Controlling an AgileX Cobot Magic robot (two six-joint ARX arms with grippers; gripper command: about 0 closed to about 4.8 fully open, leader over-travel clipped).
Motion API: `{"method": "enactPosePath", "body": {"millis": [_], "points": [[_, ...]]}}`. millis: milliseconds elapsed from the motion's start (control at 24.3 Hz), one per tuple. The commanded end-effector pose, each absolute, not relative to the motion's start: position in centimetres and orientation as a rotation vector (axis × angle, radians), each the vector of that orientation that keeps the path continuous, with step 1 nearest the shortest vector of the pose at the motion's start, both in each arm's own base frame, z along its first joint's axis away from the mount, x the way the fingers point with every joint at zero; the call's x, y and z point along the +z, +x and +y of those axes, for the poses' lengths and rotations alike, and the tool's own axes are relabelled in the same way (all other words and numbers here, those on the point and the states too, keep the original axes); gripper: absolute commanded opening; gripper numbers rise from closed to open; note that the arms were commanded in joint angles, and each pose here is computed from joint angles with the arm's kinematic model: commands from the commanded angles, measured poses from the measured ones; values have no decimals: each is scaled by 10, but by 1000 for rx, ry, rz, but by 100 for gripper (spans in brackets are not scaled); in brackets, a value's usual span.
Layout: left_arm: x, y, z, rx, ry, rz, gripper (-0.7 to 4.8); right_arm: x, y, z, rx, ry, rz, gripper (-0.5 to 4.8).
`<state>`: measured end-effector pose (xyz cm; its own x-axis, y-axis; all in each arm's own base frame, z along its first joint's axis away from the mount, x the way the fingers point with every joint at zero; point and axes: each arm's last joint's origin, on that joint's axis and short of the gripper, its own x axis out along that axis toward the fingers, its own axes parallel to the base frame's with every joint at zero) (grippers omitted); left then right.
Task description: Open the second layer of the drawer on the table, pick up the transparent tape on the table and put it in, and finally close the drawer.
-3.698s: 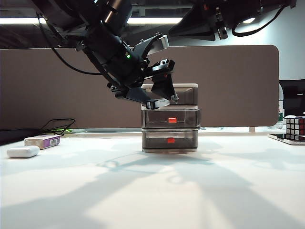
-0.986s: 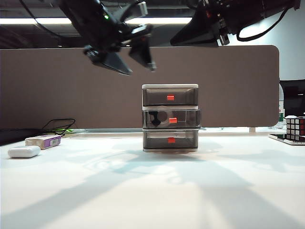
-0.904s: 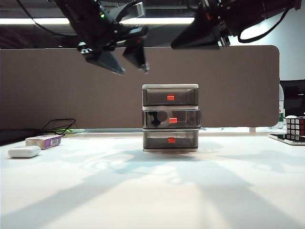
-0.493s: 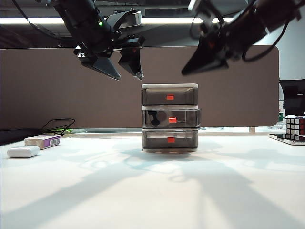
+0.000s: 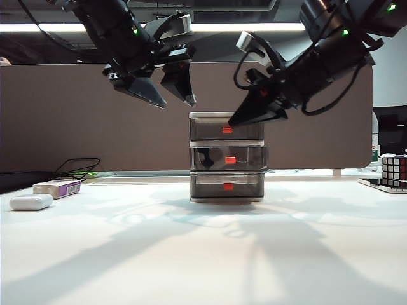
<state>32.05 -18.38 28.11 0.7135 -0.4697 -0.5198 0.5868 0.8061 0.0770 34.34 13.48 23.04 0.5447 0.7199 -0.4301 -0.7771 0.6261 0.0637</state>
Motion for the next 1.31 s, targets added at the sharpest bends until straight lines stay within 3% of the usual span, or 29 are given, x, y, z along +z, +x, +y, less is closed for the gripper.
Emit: {"method": "enactPosePath", "body": {"millis": [41,370,863,1315], "points": [[275,324,-187,-608,232,514,341,235,345,137,882,-147,394,-3],[256,332,-193,-654,205,568,341,235,347,136,838,-156,396,-4],[257,339,-198,-660,164,489,340,210,354,138,819,-152,486,-4],[241,351,-205,-655,105,473,340,199,343,139,955,-108,625,-3]]}}
